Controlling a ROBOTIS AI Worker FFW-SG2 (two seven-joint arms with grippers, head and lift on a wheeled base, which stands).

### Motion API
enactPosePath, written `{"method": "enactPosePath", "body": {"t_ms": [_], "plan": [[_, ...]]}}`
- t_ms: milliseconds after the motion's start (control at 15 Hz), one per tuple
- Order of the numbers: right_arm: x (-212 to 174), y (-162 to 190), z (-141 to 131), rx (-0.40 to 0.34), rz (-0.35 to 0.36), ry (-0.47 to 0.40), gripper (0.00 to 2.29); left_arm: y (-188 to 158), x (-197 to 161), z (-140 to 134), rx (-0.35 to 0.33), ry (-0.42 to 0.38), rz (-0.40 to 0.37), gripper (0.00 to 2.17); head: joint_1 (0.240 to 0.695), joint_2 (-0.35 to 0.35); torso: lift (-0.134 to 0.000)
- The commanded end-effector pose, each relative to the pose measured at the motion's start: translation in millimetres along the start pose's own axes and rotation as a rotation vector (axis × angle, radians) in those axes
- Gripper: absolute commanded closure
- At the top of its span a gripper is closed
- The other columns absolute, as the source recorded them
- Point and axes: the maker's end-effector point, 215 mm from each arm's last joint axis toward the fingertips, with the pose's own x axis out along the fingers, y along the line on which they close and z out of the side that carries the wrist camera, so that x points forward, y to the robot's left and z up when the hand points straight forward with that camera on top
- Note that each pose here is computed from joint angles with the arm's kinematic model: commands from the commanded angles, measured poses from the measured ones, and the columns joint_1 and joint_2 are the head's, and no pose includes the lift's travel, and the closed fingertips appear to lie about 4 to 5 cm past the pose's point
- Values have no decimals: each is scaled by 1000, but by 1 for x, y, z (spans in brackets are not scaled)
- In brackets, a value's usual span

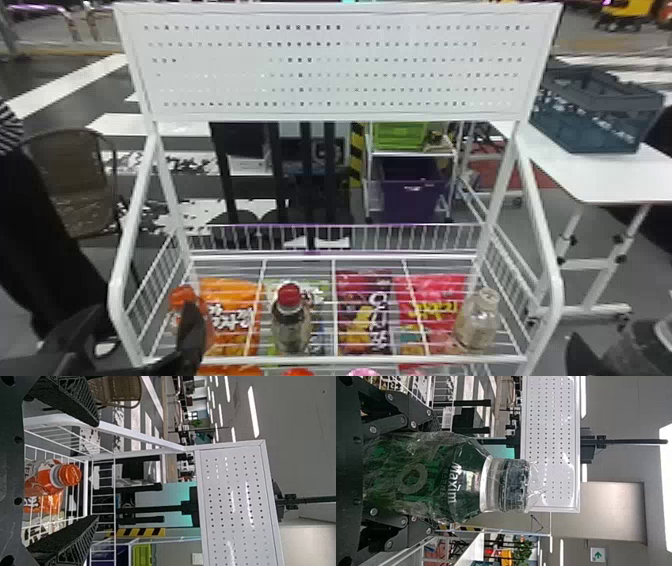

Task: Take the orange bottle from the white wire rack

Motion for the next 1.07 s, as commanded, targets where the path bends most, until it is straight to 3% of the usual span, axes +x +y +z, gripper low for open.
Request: {"method": "enactPosePath", "body": {"t_ms": [0, 600, 800, 1000], "plan": [[0, 0, 1, 0, -1, -2, 829, 1, 0, 0, 0, -1, 1, 46, 499, 0, 0], [2, 0, 0, 2, 0, -2, 829, -3, -1, -6, -5, 11, -3, 46, 499, 0, 0], [2, 1, -2, 6, 1, 0, 829, -16, -4, -40, -7, 55, -15, 49, 499, 0, 0], [3, 0, -4, 7, 0, 3, 829, -26, -8, -65, -72, 14, -14, 63, 499, 0, 0]]}}
